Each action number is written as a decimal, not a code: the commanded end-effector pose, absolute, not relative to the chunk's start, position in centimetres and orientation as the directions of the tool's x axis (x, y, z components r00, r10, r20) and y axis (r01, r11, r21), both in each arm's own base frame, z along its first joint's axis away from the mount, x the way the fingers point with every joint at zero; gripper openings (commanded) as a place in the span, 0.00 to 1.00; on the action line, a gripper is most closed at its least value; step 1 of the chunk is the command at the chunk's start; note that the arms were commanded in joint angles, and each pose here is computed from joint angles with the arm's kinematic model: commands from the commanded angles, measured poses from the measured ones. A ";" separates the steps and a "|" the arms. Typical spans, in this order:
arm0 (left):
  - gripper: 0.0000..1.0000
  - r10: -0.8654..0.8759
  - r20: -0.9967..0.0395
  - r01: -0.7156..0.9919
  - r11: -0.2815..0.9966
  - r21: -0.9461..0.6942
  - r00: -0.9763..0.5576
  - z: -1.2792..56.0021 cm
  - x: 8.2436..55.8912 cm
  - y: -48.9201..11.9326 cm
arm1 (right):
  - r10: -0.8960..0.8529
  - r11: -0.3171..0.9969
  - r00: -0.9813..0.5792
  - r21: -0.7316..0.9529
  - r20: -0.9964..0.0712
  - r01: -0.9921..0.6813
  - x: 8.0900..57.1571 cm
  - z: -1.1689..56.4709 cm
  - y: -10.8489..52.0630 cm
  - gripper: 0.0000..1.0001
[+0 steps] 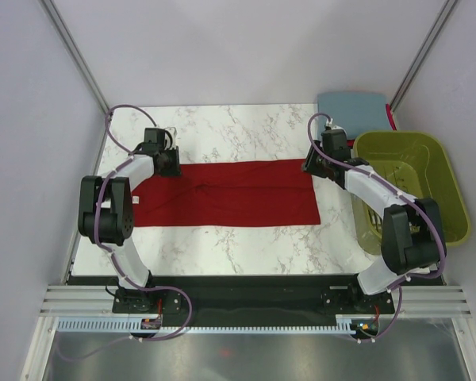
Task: Fold and stack the t-shirts
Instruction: Fold the tshirt
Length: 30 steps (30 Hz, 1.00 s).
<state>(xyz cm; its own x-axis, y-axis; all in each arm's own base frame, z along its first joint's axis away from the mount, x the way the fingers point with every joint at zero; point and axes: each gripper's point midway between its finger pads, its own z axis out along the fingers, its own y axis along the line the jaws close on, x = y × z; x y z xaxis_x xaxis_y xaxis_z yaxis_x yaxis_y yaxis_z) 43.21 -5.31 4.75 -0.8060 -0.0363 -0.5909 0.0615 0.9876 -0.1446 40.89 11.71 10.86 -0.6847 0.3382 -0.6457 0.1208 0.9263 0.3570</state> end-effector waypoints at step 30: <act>0.50 -0.190 -0.716 -0.166 0.981 -0.104 -0.672 15.0 33.1 -4.7 | 0.372 0.878 -0.672 0.478 -0.640 0.031 39.8 14.8 17.3 0.41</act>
